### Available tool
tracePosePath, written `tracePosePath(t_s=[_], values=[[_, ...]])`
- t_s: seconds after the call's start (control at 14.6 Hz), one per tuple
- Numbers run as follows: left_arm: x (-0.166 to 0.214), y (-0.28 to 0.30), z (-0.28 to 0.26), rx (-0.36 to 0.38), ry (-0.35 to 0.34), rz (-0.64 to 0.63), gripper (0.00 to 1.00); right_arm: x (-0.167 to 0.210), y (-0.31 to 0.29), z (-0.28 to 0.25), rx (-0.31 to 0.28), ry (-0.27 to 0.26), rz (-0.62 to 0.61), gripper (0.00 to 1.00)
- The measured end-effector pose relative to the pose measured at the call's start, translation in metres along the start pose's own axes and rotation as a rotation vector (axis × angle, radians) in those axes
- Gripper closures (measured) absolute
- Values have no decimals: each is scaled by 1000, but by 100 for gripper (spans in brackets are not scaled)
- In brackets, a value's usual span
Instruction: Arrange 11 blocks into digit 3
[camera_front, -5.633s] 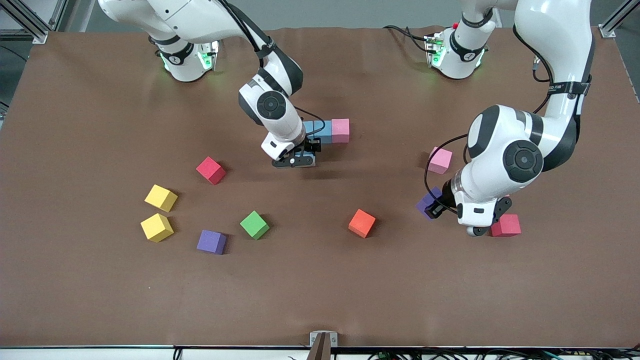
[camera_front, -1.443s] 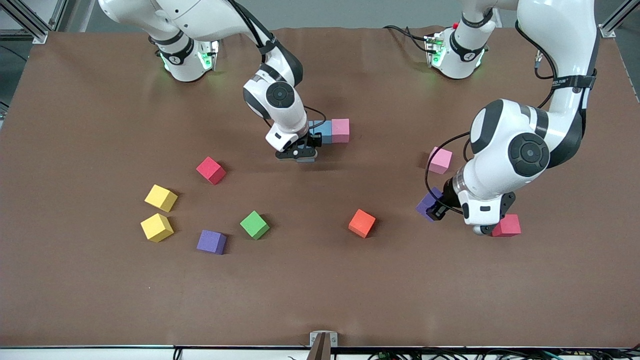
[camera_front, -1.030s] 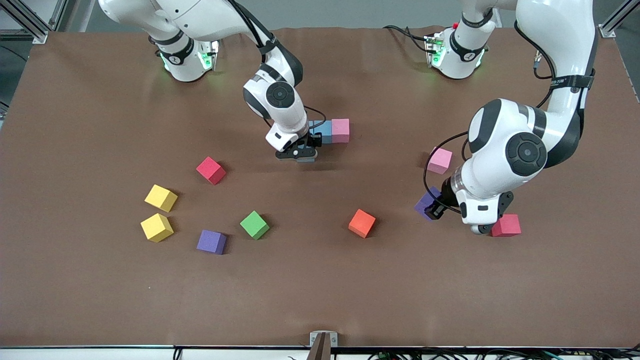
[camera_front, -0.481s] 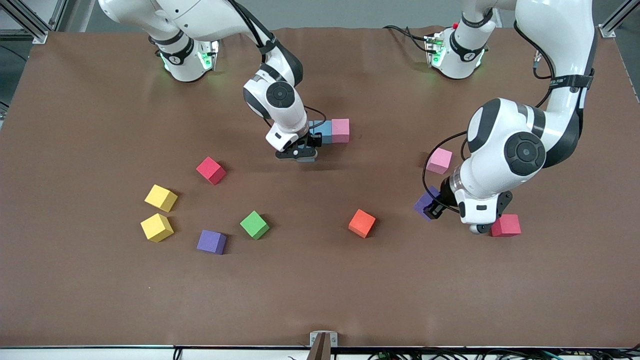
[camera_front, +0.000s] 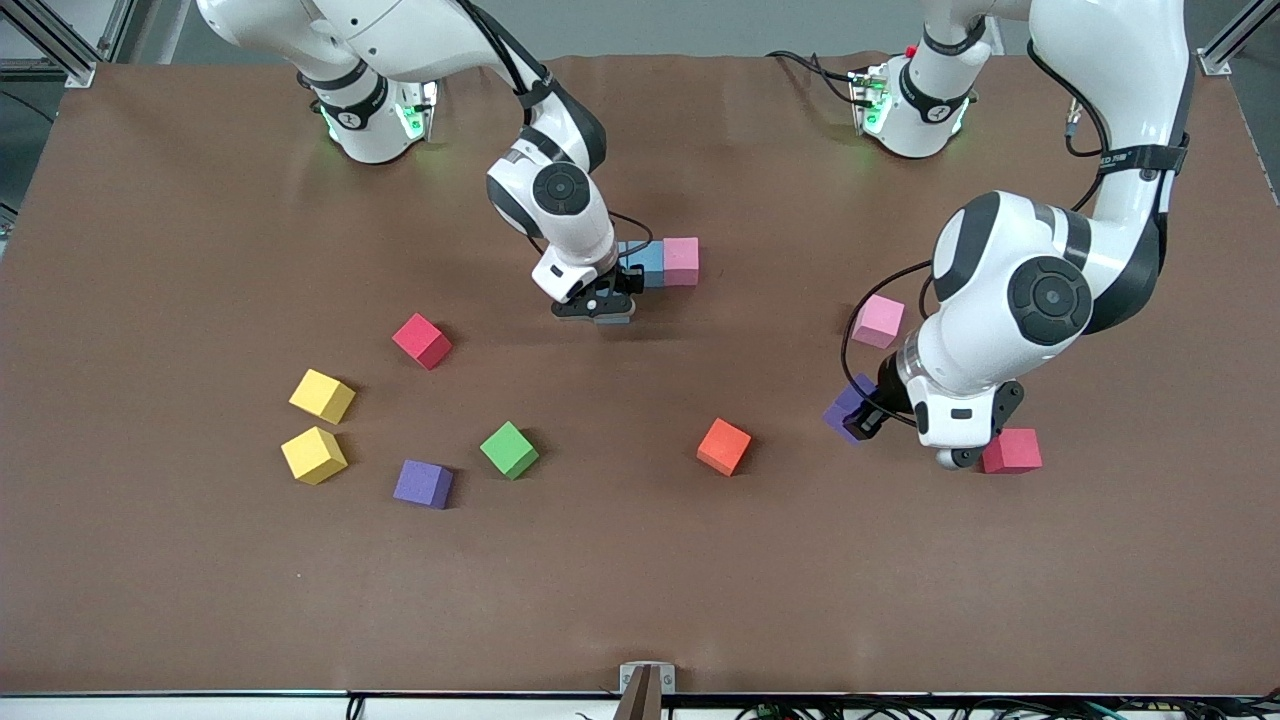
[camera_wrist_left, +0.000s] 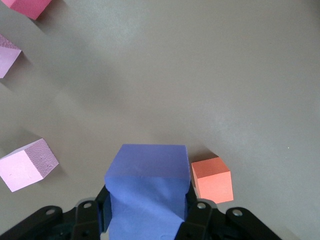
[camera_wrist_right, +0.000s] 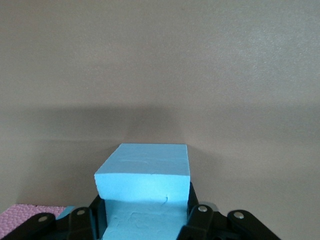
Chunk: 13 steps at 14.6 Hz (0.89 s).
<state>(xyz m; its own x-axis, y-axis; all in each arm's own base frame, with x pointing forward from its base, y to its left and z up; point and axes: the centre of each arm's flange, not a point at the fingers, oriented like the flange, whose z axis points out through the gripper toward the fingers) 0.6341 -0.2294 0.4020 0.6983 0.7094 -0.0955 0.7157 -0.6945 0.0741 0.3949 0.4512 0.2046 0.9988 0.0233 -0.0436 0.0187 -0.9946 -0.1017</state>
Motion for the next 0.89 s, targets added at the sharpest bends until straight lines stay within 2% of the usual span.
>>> tracePosePath(t_s=[0.89], values=[[-24,10,21,21,-40,-34,44,-2,-1,0,-5,-5,-3,41]])
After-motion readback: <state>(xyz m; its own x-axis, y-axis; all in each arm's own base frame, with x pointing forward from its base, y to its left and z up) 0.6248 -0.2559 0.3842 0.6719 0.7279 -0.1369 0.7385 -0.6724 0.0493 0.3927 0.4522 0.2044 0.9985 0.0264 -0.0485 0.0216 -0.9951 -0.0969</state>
